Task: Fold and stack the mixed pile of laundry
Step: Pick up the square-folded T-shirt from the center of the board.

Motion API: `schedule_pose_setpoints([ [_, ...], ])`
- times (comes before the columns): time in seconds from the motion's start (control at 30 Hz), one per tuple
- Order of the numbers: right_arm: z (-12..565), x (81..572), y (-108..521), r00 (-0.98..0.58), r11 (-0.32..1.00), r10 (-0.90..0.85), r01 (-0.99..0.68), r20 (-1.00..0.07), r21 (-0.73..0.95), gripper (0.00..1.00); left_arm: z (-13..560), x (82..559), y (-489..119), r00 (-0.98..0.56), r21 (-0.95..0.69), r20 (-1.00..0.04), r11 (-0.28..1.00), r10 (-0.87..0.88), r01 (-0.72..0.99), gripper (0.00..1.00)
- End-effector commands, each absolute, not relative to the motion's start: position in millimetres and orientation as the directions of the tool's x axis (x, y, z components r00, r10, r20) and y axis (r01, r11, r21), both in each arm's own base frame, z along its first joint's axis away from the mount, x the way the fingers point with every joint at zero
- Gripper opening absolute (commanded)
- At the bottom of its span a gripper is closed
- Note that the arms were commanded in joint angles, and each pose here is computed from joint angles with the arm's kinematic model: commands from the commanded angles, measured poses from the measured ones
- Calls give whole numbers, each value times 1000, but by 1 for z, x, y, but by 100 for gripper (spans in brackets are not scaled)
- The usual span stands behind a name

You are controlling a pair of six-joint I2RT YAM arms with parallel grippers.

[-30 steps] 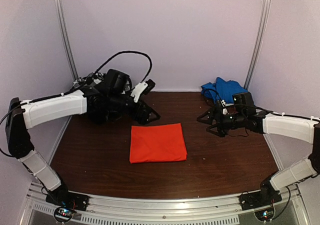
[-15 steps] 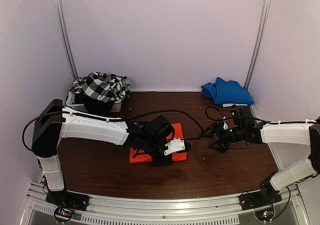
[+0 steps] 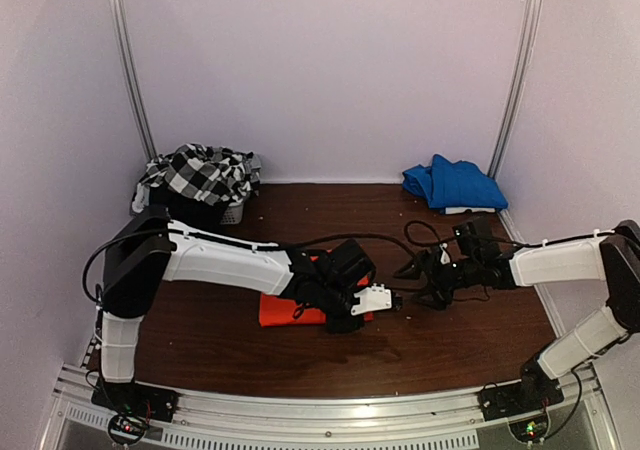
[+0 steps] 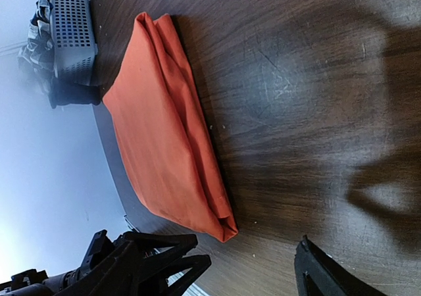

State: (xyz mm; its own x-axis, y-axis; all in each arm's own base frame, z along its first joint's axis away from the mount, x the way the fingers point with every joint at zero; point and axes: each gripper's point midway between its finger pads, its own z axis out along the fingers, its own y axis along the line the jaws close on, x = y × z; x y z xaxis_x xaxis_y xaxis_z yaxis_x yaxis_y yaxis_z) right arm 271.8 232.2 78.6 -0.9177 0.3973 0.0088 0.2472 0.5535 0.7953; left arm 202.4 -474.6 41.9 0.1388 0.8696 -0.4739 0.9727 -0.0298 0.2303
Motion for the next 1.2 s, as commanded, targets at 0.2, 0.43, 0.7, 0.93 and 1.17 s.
schedule_pose_setpoints([
  [0.2,76,272,237,-921,545,389,237,8,804,80,22,222,-499,138,272,-471,-5,871,962,30],
  [0.43,70,267,245,-926,524,377,241,31,817,79,43,218,-515,123,230,-545,7,829,973,0],
  [0.7,65,269,287,-950,488,307,207,55,848,78,92,197,-514,121,171,-648,-12,752,985,0],
  [0.93,59,268,304,-947,437,310,221,85,872,78,99,188,-506,105,142,-666,-12,739,990,0],
  [1.17,48,288,320,-933,411,348,243,95,879,67,105,182,-501,104,131,-680,-19,726,991,0],
])
